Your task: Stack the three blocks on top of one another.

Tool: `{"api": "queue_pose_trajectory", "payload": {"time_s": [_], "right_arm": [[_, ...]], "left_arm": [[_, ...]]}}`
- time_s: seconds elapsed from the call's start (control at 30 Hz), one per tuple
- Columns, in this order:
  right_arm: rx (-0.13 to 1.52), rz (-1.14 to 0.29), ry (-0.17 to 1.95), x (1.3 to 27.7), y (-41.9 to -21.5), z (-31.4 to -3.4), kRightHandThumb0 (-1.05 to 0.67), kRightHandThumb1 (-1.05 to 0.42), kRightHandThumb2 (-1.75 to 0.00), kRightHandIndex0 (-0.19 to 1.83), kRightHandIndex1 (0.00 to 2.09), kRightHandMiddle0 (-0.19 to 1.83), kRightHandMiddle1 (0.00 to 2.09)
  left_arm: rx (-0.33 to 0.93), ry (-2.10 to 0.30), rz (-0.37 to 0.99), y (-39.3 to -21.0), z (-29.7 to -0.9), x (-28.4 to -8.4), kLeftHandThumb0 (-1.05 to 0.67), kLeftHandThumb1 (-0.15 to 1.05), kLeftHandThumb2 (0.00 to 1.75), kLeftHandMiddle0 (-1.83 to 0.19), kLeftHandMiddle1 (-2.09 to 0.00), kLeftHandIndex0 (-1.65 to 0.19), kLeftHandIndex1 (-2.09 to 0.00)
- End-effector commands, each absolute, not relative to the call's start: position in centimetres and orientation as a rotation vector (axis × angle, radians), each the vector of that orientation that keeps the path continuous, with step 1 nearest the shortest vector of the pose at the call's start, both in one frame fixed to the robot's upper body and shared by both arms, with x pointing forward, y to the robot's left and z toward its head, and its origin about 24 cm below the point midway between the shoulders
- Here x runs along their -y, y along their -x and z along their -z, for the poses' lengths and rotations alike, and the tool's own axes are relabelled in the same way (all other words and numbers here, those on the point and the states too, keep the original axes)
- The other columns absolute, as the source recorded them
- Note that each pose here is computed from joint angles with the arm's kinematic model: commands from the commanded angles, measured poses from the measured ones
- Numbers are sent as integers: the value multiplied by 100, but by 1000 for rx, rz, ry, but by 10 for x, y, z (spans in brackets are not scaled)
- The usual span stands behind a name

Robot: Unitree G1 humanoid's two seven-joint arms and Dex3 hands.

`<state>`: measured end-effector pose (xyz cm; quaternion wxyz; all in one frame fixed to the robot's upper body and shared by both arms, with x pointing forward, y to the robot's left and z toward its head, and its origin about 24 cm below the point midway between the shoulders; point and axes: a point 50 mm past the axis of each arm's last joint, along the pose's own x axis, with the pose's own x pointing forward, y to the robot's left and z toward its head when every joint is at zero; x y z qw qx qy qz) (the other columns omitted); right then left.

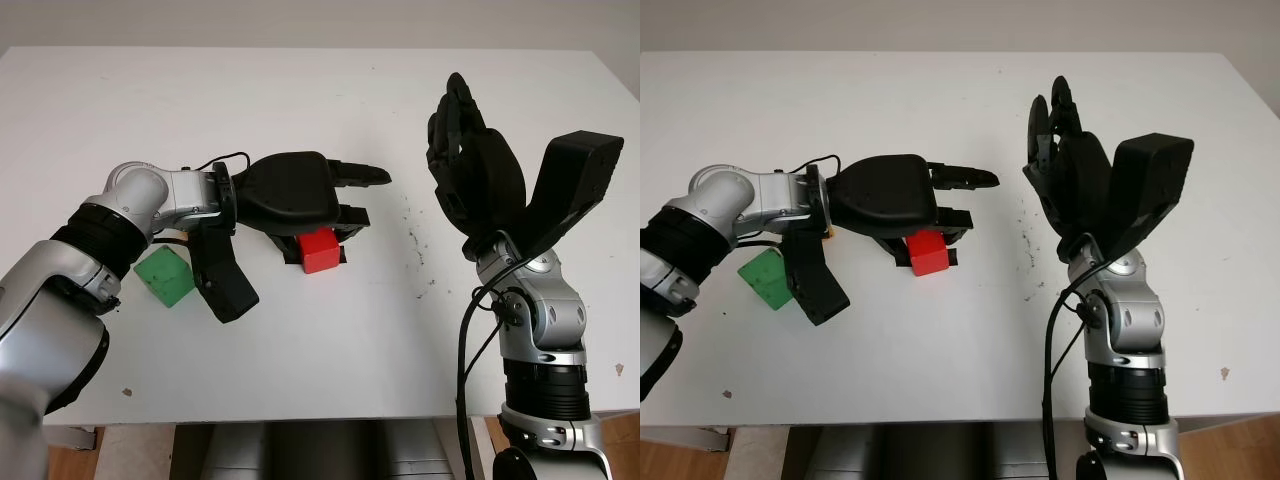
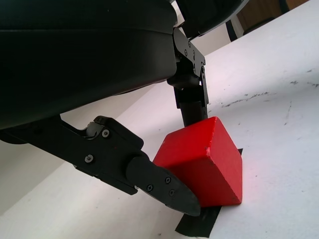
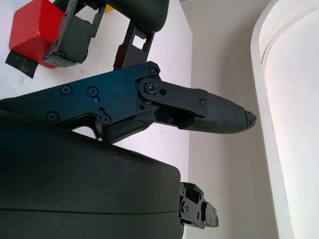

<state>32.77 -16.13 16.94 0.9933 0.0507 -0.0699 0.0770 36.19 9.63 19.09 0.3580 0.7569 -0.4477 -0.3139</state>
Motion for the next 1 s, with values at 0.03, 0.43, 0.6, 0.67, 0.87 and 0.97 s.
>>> {"api": "queue_pose_trajectory", "payload": {"time_s": [0.03, 0.43, 0.6, 0.67, 0.87, 0.97], "right_arm": [[161, -156, -96, 162, -325, -173, -71, -105, -67, -19, 0, -19, 0], [160, -149, -100, 162, -325, -172, -72, -105, -66, -19, 0, -19, 0], [164, -160, -104, 162, -325, -172, -71, -105, -66, -19, 0, -19, 0], [163, -162, -104, 162, -325, -172, -72, -105, -66, -19, 0, -19, 0], [163, -165, -106, 161, -326, -171, -72, -105, -66, -19, 0, -19, 0], [166, -171, -103, 161, -326, -171, -72, -105, -66, -19, 0, -19, 0]], "left_arm": [[1134, -1985, 809, -364, -194, -100, -45, 90, 6, -10, -4, -39, -143], [1129, -1992, 839, -363, -196, -100, -68, 89, 5, 1, -4, -13, -95], [1132, -2002, 843, -360, -198, -104, -86, 89, 6, 16, -3, 3, -31], [1128, -2000, 836, -359, -199, -106, -88, 90, 6, 18, -1, 11, -23], [1098, -2020, 796, -356, -206, -116, -89, 91, 6, 19, 0, 19, -4], [1060, -2000, 773, -352, -211, -124, -87, 91, 5, 19, 0, 19, 0]]}}
